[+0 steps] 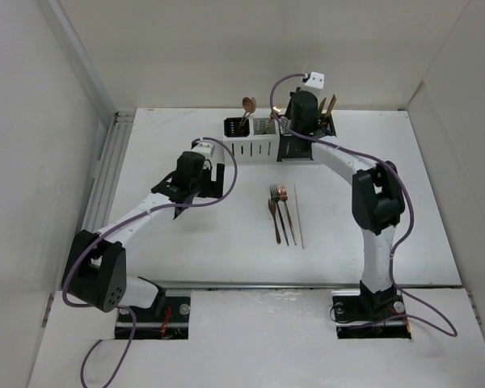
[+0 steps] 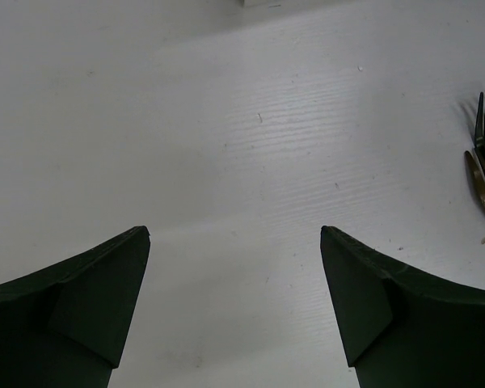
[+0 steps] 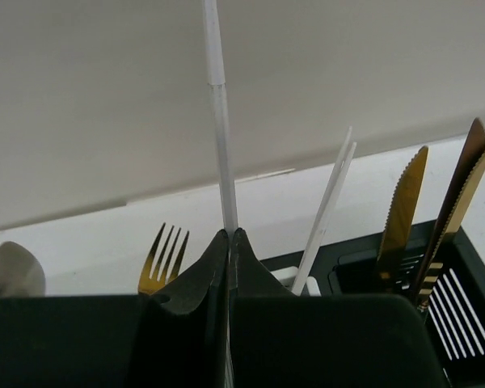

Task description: Sort the eating utensils into containers

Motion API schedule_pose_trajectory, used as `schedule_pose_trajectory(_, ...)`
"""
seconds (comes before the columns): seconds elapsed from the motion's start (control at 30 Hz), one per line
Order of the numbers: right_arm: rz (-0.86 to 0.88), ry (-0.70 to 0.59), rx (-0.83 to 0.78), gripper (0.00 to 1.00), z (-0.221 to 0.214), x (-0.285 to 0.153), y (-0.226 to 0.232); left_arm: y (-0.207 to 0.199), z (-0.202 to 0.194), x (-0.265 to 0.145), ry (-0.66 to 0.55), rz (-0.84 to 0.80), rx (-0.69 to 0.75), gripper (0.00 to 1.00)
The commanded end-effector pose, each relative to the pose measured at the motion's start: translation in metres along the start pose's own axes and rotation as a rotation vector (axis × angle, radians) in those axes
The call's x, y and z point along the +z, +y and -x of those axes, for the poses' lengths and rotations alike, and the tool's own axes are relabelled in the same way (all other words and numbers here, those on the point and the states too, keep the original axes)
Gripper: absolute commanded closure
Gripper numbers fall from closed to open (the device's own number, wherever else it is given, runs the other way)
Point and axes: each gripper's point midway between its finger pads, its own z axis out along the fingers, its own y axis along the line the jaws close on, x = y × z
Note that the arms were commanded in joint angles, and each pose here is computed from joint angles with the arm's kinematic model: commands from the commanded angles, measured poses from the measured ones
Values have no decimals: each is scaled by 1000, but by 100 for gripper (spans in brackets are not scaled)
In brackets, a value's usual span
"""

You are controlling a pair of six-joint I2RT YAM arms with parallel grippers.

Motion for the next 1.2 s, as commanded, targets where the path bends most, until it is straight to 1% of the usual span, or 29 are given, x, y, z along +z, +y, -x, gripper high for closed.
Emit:
schedule_pose_trajectory(0.0,20,-157,96,100,63,-4,9,-2,22,-4,-54,3,2,15)
schedule_pose_trajectory(0.1,18,-112,79,100,38,-7,8,-2,20,-2,-45,5,4,15)
schedule_pose_trajectory(0.13,22,-86,64,96,24,-12,10,-3,19,-2,-43,-4,4,13)
schedule_pose_trajectory(0.17,35,-81,62,85,25,-16,10,-3,19,-2,-43,-4,4,11)
schedule_pose_trajectory(0.2,53,-72,58,70,22,-22,15,-6,19,-2,-41,-17,4,9)
schedule_pose_trajectory(0.23,74,-60,53,53,20,-31,18,-6,21,-1,-50,-19,3,7)
schedule_pose_trajectory(0.3,71,-55,50,39,22,-42,16,-6,21,-1,-50,-19,3,6)
schedule_pose_trajectory(0.33,21,-63,49,35,27,-47,5,-6,21,-1,-50,-19,3,6)
schedule_pose_trajectory(0.37,-8,-56,40,30,22,-56,-2,-6,21,-1,-50,-19,3,6)
schedule_pose_trajectory(0.4,-18,-96,66,29,46,-74,-2,-6,21,-1,-50,-19,3,6)
schedule_pose_trajectory(0.43,-31,-113,60,29,57,-84,-6,-6,21,-1,-50,-19,3,6)
schedule_pose_trajectory(0.47,-31,-84,21,27,49,-96,-11,-6,21,-1,-50,-19,3,6)
schedule_pose_trajectory(0.5,9,-93,14,27,70,-117,-8,-8,24,-4,-58,-30,2,6)
schedule_pose_trajectory(0.53,35,-54,-22,27,66,-125,-9,-8,22,-3,-59,-30,2,6)
schedule_pose_trajectory(0.57,157,24,-59,29,54,-137,9,-7,20,-5,-59,-30,2,6)
schedule_pose_trajectory(0.6,195,194,-150,36,15,-153,3,-8,20,-5,-58,-30,-7,6)
schedule_pose_trajectory(0.67,265,402,-182,45,-25,-180,1,-9,20,-6,-67,-41,-8,6)
schedule_pose_trajectory(0.7,245,583,-238,49,-63,-204,-13,-9,15,-5,-57,-40,-16,6)
schedule_pose_trajectory(0.73,216,684,-259,53,-91,-217,-21,-10,17,-8,-64,-50,-17,6)
schedule_pose_trajectory(0.77,165,760,-234,53,-110,-228,-32,-12,11,-7,-50,-59,-24,6)
schedule_pose_trajectory(0.8,147,848,-252,53,-136,-246,-44,-12,11,-8,-58,-61,-26,6)
schedule_pose_trajectory(0.83,130,906,-259,55,-153,-255,-52,-13,11,-8,-57,-70,-25,6)
schedule_pose_trajectory(0.93,104,996,-238,55,-186,-276,-67,-15,9,-10,-56,-79,-36,6)
schedule_pose_trajectory(1.07,78,1014,-215,56,-200,-281,-74,-14,10,-14,-66,-82,-37,6)
schedule_pose_trajectory(1.17,57,1052,-203,58,-215,-290,-81,-14,8,-16,-67,-82,-37,6)
